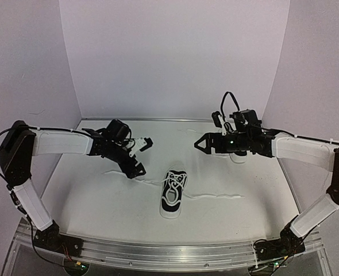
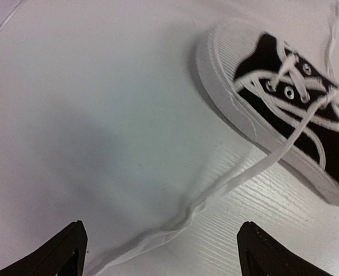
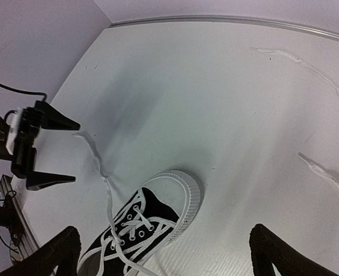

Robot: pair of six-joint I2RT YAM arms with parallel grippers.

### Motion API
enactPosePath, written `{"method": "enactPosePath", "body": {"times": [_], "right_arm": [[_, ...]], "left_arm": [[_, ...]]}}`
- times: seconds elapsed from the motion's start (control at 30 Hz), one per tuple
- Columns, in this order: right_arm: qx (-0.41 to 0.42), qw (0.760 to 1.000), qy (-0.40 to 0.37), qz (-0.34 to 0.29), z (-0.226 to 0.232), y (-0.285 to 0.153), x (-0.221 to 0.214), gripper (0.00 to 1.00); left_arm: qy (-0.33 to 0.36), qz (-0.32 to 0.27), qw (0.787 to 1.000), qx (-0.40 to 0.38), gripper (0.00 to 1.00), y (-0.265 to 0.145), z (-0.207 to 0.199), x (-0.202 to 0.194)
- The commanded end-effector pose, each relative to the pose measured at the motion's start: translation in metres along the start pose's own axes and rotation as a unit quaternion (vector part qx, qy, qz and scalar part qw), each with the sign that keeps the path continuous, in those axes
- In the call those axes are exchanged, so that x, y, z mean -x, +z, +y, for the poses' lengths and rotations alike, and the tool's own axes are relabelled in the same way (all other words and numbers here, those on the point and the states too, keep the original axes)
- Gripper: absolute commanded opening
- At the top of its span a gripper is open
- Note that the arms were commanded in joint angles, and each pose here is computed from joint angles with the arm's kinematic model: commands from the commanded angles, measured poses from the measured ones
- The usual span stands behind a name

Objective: Tie the shoes

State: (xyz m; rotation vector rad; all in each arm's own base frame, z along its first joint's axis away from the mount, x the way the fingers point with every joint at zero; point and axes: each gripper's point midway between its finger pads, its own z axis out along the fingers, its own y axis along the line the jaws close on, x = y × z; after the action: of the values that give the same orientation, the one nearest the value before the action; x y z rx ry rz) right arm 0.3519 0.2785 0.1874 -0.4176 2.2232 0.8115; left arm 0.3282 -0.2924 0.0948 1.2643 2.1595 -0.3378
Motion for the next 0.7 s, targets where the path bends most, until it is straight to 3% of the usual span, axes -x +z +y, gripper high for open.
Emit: {"method": "enactPosePath", "body": {"times": [0.0, 0.23, 0.43, 0.67], "right_arm": [[0.026, 1.000, -0.003, 0.002, 0.006, 0.006, -0.003, 0.98], [0.026, 1.000, 0.000, 0.000, 0.005, 0.004, -0.006, 0.98], [0.023, 1.000, 0.002, -0.003, 0.004, 0.000, -0.008, 0.98], [0.018, 1.000, 0.005, -0.005, -0.001, -0.002, -0.010, 0.98]], "left_arm": [[0.119, 0.005, 0.991, -0.058, 0.88, 0.011, -0.023, 0.001], [0.176, -0.021, 0.980, -0.093, 0.75, 0.025, -0.034, 0.014], [0.202, -0.001, 0.974, -0.099, 0.52, 0.040, -0.031, 0.012], [0.216, 0.005, 0.970, -0.114, 0.46, 0.050, -0.034, 0.010]]}}
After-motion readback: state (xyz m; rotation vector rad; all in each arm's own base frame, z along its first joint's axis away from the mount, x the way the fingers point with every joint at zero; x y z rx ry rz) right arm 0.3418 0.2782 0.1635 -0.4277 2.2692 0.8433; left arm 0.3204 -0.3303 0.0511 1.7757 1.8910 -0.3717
